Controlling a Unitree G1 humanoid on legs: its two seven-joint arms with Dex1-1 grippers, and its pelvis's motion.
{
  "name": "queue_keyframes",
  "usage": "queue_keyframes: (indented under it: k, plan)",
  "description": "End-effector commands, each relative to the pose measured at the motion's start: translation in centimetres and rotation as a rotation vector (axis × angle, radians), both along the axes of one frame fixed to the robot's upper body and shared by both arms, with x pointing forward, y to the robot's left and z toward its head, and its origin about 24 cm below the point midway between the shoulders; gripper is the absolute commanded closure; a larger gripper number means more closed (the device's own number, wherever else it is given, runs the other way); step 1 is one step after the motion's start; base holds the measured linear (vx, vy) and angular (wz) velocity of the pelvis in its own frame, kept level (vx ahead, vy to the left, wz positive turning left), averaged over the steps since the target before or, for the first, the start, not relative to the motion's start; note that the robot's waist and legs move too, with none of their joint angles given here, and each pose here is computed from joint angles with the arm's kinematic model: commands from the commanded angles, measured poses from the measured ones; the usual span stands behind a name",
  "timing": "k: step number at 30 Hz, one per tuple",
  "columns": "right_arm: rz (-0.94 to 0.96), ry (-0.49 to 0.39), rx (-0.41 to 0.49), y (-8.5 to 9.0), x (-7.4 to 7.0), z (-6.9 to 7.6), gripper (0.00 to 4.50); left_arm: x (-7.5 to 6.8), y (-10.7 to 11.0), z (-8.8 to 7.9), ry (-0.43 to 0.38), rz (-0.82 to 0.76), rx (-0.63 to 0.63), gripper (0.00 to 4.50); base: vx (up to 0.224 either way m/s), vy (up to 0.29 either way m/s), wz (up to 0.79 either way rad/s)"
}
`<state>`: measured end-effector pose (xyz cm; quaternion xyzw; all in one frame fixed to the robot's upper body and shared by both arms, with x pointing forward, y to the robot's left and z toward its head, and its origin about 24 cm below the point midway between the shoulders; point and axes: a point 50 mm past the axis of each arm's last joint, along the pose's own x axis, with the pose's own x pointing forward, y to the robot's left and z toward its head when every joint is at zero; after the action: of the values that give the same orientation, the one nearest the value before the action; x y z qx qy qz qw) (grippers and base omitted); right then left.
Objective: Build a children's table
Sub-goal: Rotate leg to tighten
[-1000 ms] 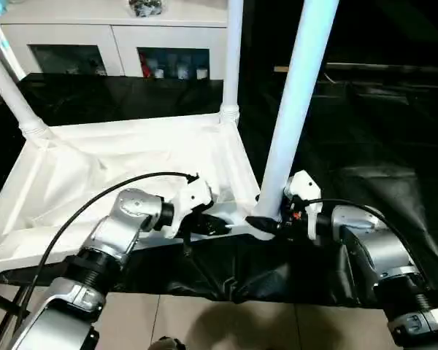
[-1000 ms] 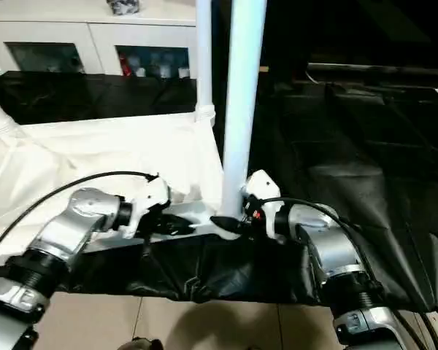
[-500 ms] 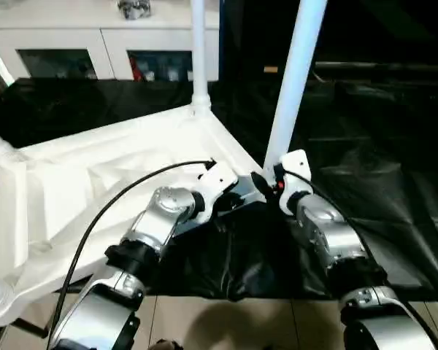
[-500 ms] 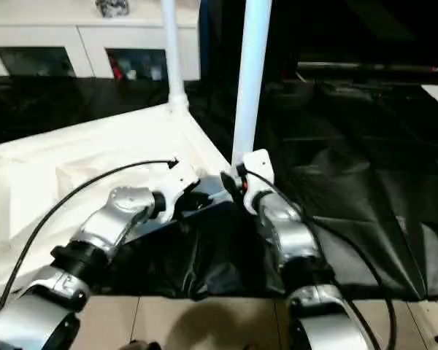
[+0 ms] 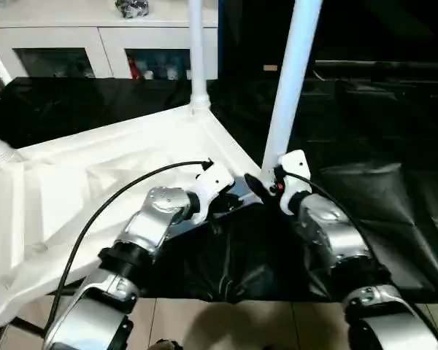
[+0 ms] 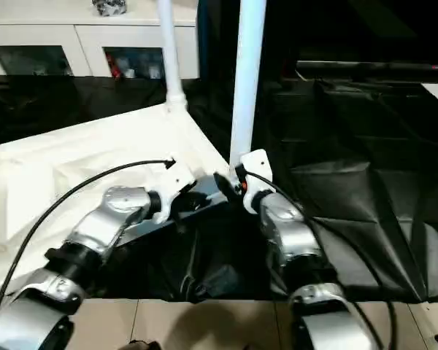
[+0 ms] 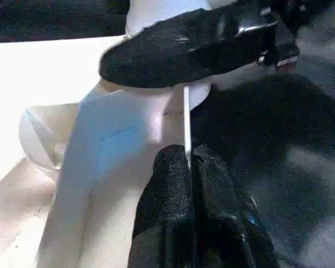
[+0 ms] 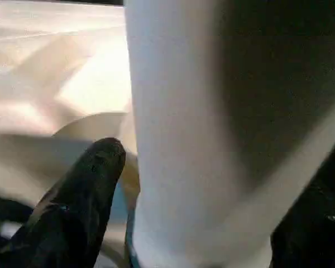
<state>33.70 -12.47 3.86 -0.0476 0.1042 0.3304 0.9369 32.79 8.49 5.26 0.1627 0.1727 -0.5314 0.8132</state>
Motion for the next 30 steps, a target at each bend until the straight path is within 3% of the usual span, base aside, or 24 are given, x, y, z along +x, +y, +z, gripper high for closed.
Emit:
queue_keyframes:
  k: [1,10,13,21,30]
  plan:
    - [0.156,-0.012,0.027,1.2,-0.7,0.5,0.81,-0.5,-1.4,2.0,-0.072,-0.135,-0.106,4.5,0.0,0.0,0.0]
    - [0.431,0.06,0.015,0.0,-3.0,0.4,0.81,-1.1,0.6,2.1,-0.021,-0.225,-0.074,4.5,0.0,0.0,0.0]
    - [0.483,0.086,0.015,-0.2,-3.5,0.5,1.14,-1.3,1.0,2.1,0.0,-0.254,-0.069,4.5,0.0,0.0,0.0]
    - [0.543,0.118,-0.002,-0.4,-4.1,0.5,1.74,-1.8,1.3,2.0,0.035,-0.294,-0.066,4.5,0.0,0.0,0.0]
    - [0.536,0.131,0.015,0.0,-4.3,0.4,1.86,-1.2,1.2,1.9,0.015,-0.228,-0.062,4.5,0.0,0.0,0.0]
